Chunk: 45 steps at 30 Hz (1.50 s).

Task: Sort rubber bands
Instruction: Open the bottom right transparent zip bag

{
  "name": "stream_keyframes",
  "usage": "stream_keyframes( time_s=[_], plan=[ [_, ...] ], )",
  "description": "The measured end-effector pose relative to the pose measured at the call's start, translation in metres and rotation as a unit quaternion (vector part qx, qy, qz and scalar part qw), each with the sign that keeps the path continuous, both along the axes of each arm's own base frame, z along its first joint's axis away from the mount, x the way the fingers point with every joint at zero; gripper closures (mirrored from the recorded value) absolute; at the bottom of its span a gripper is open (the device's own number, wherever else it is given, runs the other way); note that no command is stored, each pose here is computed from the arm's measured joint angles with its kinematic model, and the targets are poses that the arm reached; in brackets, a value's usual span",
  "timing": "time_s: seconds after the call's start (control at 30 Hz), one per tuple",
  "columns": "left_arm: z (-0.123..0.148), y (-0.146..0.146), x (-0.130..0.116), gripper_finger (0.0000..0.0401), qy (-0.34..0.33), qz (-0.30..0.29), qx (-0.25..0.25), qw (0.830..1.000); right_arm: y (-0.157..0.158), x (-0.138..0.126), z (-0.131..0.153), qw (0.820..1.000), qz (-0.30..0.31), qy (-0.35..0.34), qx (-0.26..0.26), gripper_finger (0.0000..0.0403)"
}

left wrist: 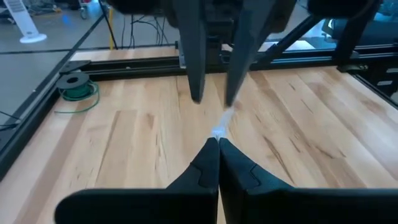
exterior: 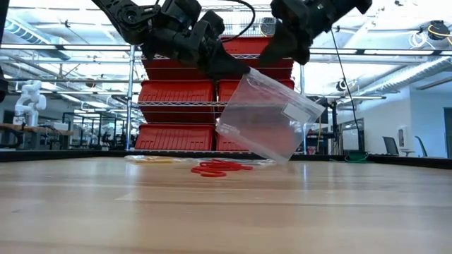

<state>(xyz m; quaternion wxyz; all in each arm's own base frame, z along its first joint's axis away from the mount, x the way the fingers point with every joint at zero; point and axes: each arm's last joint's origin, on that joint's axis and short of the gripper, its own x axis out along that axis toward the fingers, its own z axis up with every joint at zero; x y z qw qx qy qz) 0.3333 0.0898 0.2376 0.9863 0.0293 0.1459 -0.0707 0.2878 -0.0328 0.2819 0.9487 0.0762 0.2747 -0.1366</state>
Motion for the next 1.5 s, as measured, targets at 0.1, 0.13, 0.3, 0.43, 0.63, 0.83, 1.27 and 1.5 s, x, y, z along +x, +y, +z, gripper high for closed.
stream_keyframes(
  time_s=[0.1, 0.13, 0.3, 0.43, 0.63, 0.83, 1.27, 1.5],
  plan=[
    [0.000, 0.000, 0.000, 0.0400, 0.000, 0.001, 0.000, 1.000, -0.003, 0.001, 0.005, 1.000, -0.007, -0.009, 0.009, 0.0301],
    [0.000, 0.000, 0.000, 0.0400, 0.000, 0.002, 0.000, 1.000, -0.004, 0.000, 0.005, 1.000, -0.010, -0.007, 0.012, 0.0292],
    [0.000, 0.000, 0.000, 0.0400, -0.001, 0.001, 0.005, 1.000, -0.007, 0.001, -0.002, 0.999, -0.019, 0.012, 0.035, 0.0270],
    [0.000, 0.000, 0.000, 0.0400, -0.001, 0.000, 0.009, 1.000, -0.009, 0.009, -0.011, 0.998, -0.004, 0.016, 0.056, 0.0271],
    [0.000, 0.001, 0.000, 0.0401, -0.001, 0.004, 0.010, 1.000, -0.011, 0.013, -0.016, 0.998, -0.010, 0.021, 0.058, 0.0302],
    [0.000, 0.001, 0.000, 0.0401, 0.000, 0.013, 0.013, 1.000, -0.011, 0.013, -0.016, 0.999, -0.003, 0.023, 0.048, 0.0387],
    [0.000, 0.007, -0.002, 0.0401, 0.001, 0.022, 0.012, 1.000, -0.009, 0.005, -0.024, 0.994, -0.017, 0.078, 0.071, 0.0397],
    [0.004, 0.014, -0.005, 0.0401, -0.007, 0.033, 0.015, 0.999, 0.000, -0.002, -0.031, 0.987, -0.018, 0.131, 0.089, 0.0398]
  ],
)
